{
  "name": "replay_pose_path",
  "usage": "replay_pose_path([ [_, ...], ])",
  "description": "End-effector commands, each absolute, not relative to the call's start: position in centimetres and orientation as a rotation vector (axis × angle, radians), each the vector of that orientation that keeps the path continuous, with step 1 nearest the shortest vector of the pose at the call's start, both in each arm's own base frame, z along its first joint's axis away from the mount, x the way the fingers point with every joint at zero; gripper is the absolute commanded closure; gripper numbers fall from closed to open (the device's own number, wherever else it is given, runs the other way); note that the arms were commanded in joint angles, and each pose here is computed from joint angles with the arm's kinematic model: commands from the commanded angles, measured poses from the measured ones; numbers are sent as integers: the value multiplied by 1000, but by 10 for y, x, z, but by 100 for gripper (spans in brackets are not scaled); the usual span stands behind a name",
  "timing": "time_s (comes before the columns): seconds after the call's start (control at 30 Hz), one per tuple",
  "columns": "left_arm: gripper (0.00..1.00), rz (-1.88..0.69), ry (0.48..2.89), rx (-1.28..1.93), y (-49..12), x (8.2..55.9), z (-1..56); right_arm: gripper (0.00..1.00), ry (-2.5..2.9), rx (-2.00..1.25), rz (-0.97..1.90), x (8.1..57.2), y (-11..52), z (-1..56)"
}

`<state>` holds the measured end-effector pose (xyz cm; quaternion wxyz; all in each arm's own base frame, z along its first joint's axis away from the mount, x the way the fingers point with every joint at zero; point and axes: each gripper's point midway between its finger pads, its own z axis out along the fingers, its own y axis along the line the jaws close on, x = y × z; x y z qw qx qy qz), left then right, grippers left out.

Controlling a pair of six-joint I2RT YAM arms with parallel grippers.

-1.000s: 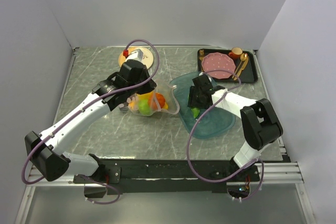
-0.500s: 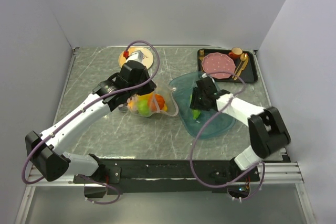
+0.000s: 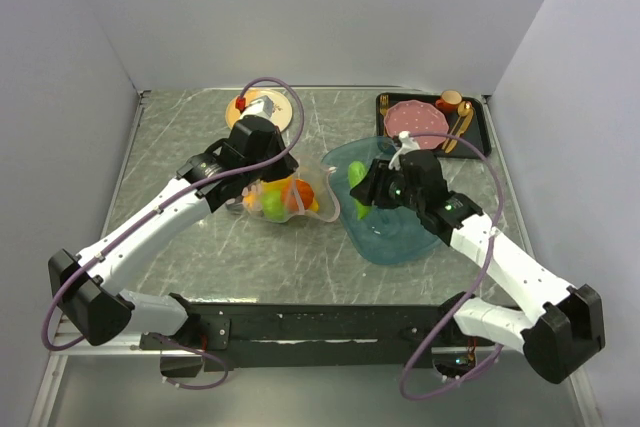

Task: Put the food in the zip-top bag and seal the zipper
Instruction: Place the fake vegetable in the zipper food storage bag.

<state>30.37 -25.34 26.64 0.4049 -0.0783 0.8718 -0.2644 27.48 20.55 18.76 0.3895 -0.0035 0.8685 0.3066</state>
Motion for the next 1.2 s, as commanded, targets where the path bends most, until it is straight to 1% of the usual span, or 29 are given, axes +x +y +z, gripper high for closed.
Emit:
replay_pose_path([
  [0.0, 99, -702, 2164, -193, -258, 306, 280, 65, 2153, -179, 905, 254, 236, 210],
  [0.2, 99, -719, 2151, -196, -258, 305, 282, 66, 2174, -357, 948, 239, 260, 212],
  [0.43, 99, -717, 2159, -185, -260, 305, 281, 66, 2191, -452, 987, 233, 276, 209],
  [0.57, 99, -719, 2160, -186, -260, 305, 280, 66, 2266, -518, 970, 230, 284, 193],
  [0.7, 99, -721, 2163, -180, -260, 304, 280, 65, 2310, -536, 900, 238, 284, 179],
  [1.03, 99, -731, 2189, -137, -261, 297, 274, 62, 2238, -436, 809, 280, 293, 204],
  [1.17, 99, -742, 2180, -142, -259, 294, 276, 60, 2260, -423, 793, 292, 300, 198],
])
